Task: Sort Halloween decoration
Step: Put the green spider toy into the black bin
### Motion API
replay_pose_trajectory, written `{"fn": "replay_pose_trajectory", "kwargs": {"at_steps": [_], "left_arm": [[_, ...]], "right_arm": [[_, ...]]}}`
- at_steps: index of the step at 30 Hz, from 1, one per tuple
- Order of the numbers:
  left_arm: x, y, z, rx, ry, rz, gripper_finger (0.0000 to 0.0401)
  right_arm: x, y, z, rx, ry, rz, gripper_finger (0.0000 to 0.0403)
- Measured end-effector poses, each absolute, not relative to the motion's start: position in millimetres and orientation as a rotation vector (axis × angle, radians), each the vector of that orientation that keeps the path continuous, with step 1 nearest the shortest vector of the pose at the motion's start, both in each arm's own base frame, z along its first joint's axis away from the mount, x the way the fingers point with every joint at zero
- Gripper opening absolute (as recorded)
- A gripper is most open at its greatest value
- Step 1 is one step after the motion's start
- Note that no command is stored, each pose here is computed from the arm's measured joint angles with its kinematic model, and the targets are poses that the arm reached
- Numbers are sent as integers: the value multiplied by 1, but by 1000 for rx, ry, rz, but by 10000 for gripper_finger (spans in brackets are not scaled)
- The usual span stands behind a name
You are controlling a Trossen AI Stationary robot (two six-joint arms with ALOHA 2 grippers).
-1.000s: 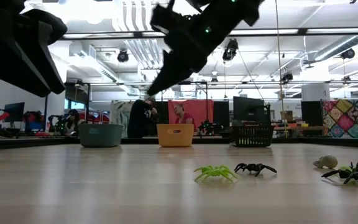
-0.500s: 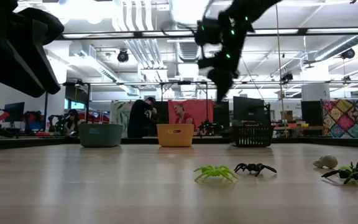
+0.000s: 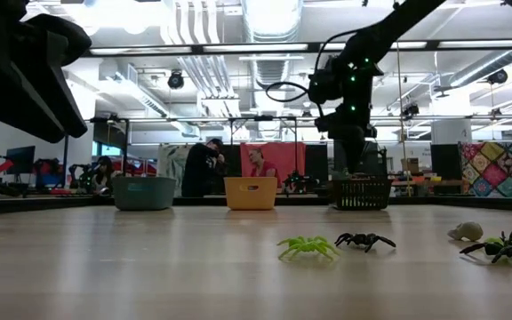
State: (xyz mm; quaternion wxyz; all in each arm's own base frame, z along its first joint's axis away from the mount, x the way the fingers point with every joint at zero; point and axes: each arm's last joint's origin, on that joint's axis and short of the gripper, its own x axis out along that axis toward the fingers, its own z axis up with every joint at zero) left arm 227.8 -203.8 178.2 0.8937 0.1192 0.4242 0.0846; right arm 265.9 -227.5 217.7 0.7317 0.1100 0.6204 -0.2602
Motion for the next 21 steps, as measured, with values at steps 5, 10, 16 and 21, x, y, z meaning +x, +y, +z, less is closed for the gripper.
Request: {"fn": "replay_pose_trajectory", "kwargs": {"at_steps": [5,10,16,21], "left_arm": [[228,-204,178,250,879,176,97],[228,-204,178,251,879,177,97],[228,-204,178,252,879,176,97],[228,-204,178,253,879,176,97]], "right_arm": [[265,-227,215,229,1374,-557,23],[266,-227,215,231,1359,-563,63],[267,-228,215,239,1347,-575,89],[268,-222,219,267,1330,-606,89]]}}
